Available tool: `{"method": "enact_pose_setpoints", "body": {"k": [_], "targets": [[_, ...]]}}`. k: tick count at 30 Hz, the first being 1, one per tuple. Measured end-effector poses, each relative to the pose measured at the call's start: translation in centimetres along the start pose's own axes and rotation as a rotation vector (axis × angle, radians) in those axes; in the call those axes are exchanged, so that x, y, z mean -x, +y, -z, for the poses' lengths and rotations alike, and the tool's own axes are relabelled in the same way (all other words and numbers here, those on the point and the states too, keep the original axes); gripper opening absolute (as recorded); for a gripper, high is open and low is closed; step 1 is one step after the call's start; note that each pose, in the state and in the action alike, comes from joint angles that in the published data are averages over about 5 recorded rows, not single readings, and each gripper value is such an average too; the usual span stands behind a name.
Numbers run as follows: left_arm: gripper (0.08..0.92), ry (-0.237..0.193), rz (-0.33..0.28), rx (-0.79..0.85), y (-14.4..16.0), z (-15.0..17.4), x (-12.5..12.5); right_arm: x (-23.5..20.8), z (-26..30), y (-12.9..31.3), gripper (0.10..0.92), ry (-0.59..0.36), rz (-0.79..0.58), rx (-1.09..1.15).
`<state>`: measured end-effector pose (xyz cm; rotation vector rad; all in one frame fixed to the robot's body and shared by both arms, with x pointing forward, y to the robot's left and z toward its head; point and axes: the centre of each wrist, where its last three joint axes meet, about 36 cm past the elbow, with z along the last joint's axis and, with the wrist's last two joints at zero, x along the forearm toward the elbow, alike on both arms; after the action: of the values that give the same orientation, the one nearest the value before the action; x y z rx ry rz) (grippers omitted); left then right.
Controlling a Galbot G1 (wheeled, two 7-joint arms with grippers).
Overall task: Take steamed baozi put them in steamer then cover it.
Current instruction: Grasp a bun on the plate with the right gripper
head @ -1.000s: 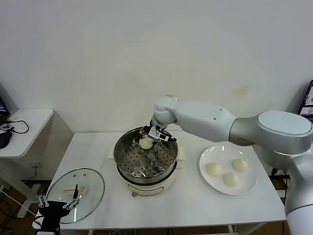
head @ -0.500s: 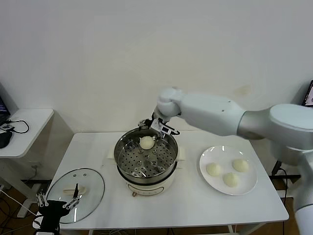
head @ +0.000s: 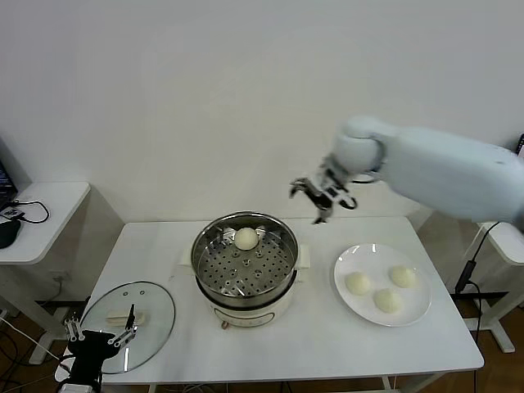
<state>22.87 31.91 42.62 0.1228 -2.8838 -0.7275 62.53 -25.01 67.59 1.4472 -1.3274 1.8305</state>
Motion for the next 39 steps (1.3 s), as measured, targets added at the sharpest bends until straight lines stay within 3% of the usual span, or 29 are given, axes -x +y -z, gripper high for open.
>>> {"method": "enact_pose_setpoints", "body": {"k": [15,39], "targets": [[0.823,0.017,-0.019,0.009,-0.2,-0.5,0.4,5.3,-4.9,9.8,0.823,0.022,0.096,0.259],[0.823,0.054,0.007,0.018,0.5,-1.3,-0.2,16.5,-5.5,12.3,0.823,0.066,0.179,0.324]]}}
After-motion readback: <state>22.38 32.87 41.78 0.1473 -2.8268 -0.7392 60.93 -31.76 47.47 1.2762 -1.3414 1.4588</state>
